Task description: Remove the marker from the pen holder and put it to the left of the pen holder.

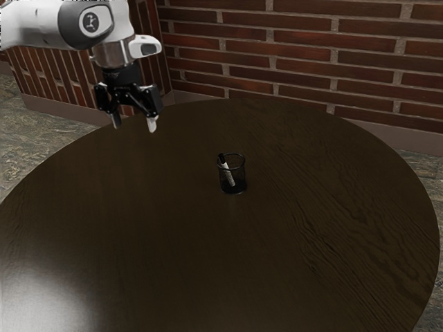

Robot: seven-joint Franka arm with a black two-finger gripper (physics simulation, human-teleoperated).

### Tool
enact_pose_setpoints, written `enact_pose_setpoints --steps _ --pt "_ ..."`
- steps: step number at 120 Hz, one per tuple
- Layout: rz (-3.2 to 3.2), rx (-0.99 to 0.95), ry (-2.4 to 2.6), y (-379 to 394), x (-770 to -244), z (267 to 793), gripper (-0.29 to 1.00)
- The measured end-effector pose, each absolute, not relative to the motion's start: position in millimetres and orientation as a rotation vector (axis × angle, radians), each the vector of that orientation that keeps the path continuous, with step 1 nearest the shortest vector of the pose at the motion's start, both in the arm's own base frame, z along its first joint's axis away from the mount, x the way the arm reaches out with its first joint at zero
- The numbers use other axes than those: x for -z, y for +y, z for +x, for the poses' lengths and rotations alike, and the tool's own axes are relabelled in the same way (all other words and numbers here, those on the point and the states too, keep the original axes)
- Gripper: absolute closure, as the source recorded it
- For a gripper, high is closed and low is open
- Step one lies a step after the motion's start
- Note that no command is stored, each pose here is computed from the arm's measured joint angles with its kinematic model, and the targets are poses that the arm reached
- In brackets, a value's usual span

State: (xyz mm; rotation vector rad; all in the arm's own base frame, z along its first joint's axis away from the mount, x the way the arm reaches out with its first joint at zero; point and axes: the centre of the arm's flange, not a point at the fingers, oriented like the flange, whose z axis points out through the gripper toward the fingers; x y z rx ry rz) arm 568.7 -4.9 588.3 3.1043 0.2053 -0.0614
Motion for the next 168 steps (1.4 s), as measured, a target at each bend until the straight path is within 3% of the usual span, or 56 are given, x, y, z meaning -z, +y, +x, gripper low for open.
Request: enact_pose_setpoints --steps 17,36,51,72,97,168 --pt "3.114 0.073 0.209 -1 -575 578 0.0" --pt "3.099 0.24 0.203 4 -456 632 0.0" --pt "3.144 0.139 0.169 2 -405 651 0.0" --pt "3.15 -0.116 0.076 -30 -407 670 0.0" --pt "3.096 -0.286 0.031 -58 -392 699 0.02" --pt "3.044 -0.536 -0.047 -54 -359 742 0.32"
